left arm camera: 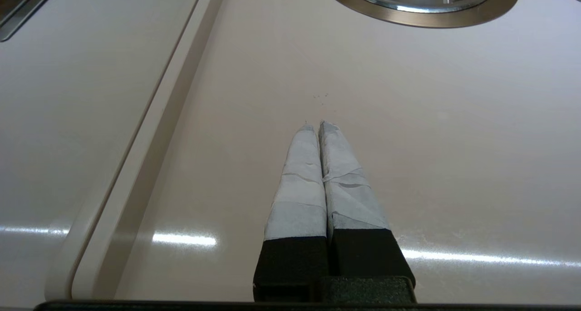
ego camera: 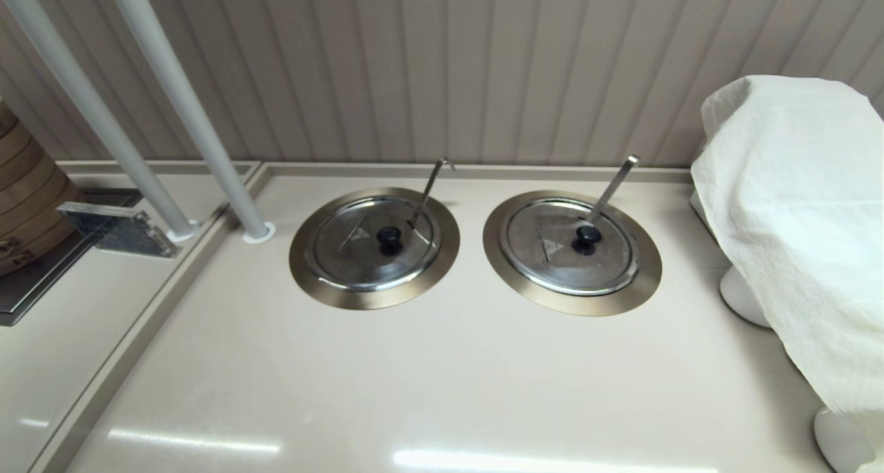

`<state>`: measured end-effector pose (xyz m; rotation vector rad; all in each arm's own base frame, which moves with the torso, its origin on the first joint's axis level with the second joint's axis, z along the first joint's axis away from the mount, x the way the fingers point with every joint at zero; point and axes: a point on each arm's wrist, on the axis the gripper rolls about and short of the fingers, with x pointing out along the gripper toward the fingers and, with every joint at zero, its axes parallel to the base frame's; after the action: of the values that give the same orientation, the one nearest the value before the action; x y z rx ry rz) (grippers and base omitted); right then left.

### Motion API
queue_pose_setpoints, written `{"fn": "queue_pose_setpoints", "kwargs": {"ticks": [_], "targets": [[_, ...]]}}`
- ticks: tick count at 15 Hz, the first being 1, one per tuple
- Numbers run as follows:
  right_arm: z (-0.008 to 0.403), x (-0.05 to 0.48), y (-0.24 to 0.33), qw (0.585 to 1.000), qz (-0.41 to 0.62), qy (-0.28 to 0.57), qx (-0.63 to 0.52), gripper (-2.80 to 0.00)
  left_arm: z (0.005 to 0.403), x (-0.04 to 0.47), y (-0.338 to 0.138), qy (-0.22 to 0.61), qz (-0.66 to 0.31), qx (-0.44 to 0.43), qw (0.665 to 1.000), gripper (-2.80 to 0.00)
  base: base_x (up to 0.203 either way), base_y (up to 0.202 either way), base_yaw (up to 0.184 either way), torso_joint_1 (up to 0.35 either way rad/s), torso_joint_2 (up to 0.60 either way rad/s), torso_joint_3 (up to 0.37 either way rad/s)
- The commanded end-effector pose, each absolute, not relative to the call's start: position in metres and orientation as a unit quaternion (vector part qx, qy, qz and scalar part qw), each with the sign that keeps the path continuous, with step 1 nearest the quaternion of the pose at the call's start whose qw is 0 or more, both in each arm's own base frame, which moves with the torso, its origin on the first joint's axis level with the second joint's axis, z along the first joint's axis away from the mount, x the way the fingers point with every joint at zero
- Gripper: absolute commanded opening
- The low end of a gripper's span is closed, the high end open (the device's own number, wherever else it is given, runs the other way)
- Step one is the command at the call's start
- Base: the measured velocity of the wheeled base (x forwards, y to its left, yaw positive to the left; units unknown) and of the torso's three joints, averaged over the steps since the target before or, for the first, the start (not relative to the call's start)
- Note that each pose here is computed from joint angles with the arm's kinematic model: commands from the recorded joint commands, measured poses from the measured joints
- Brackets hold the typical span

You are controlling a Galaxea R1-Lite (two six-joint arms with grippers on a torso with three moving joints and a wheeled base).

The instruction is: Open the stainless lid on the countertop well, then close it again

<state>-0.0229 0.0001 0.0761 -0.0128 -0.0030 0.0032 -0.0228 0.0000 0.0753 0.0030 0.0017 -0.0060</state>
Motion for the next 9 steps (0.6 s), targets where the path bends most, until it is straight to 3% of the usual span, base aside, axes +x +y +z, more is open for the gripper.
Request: {"fn": "queue_pose_setpoints", "kwargs": {"ticks": [1, 9], "targets": [[0.0761, -0.0229, 0.0001, 1.000, 0.002, -0.002, -0.010, 0.00, 0.0749, -0.0226, 0.0000, 0.002, -0.003, 0.002, 1.000, -2.80, 0.000, 0.000, 0.000, 0.000, 0.00, 0.000], [0.0761, -0.0229, 0.0001, 1.000, 0.002, -0.002, -0.006, 0.00, 0.0749, -0.0226, 0.0000, 0.002, -0.003, 0.002, 1.000, -2.80, 0.000, 0.000, 0.000, 0.000, 0.00, 0.000]]}}
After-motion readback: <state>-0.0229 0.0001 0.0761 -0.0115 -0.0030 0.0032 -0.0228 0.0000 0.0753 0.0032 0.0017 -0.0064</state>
